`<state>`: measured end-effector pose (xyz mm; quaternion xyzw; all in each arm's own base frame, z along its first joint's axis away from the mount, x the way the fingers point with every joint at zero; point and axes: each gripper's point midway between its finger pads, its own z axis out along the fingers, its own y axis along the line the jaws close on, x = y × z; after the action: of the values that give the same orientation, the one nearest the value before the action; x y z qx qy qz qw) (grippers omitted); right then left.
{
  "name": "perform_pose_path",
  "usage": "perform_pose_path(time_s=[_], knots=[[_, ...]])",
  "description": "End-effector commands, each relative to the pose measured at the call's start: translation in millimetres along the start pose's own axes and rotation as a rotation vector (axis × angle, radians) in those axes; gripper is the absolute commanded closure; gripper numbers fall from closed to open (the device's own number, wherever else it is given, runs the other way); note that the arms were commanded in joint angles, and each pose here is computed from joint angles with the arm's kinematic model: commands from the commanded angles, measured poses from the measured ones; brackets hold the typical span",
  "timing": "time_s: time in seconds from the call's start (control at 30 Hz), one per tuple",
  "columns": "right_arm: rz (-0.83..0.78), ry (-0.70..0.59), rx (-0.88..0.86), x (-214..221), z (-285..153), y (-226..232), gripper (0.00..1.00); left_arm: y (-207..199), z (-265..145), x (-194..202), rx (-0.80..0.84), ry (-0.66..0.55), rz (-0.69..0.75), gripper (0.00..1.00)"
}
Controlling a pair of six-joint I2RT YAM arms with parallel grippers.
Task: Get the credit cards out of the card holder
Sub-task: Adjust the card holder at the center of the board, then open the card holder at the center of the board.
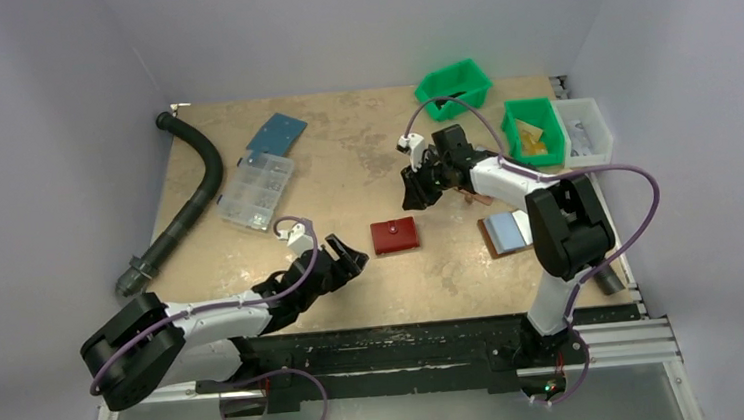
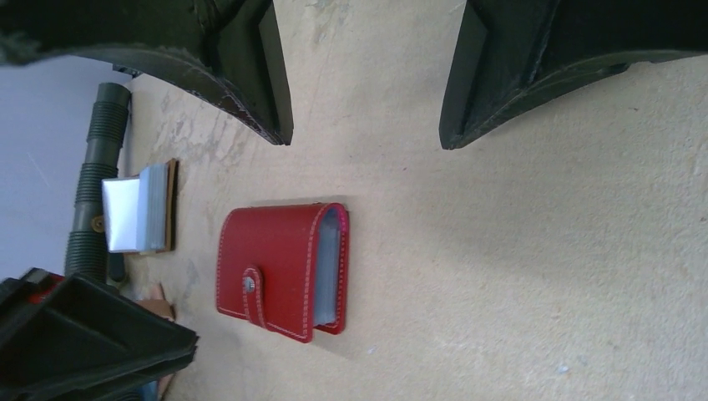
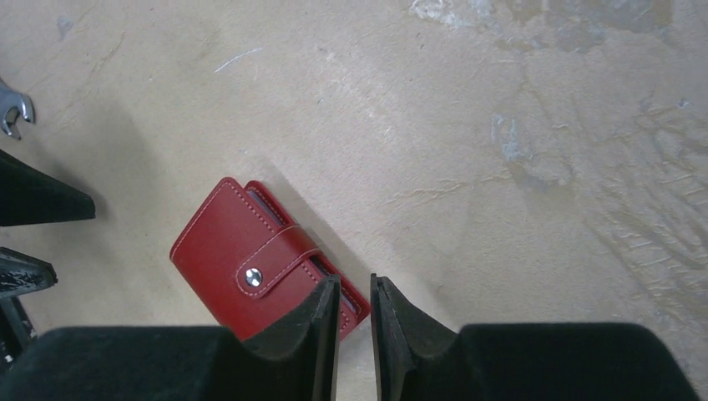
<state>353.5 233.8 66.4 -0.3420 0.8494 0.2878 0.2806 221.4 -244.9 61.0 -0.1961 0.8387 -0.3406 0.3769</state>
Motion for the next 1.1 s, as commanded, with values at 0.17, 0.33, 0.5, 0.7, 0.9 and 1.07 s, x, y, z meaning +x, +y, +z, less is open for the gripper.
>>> perform_pose_path(time_s=[0.17,0.33,0.5,0.7,0.9,1.07], knots=[[0.016,0.001,0.094,0.1,6.5,-19.7,0.79,-2.5,16.2,5.0,-0.093,0.031,-0.058,0.32],[0.010,0.034,0.092,7.2,10.5,-22.1,0.82,-4.5,18.4,5.9,-0.085,0.034,-0.048,0.32],[0.010,0.085,0.079,18.8,14.7,-22.9,0.84,-5.9,19.5,5.8,-0.079,0.033,-0.043,0.33],[-0.019,0.113,0.049,23.7,15.9,-17.5,0.86,-8.8,19.6,4.1,-0.070,0.029,-0.044,0.33],[-0.050,0.127,0.018,25.0,15.2,-11.6,0.86,-16.1,19.7,3.3,-0.045,0.030,-0.055,0.33],[-0.077,0.141,-0.045,27.3,14.5,-0.5,0.87,-24.8,22.1,2.9,-0.018,0.032,-0.079,0.33]])
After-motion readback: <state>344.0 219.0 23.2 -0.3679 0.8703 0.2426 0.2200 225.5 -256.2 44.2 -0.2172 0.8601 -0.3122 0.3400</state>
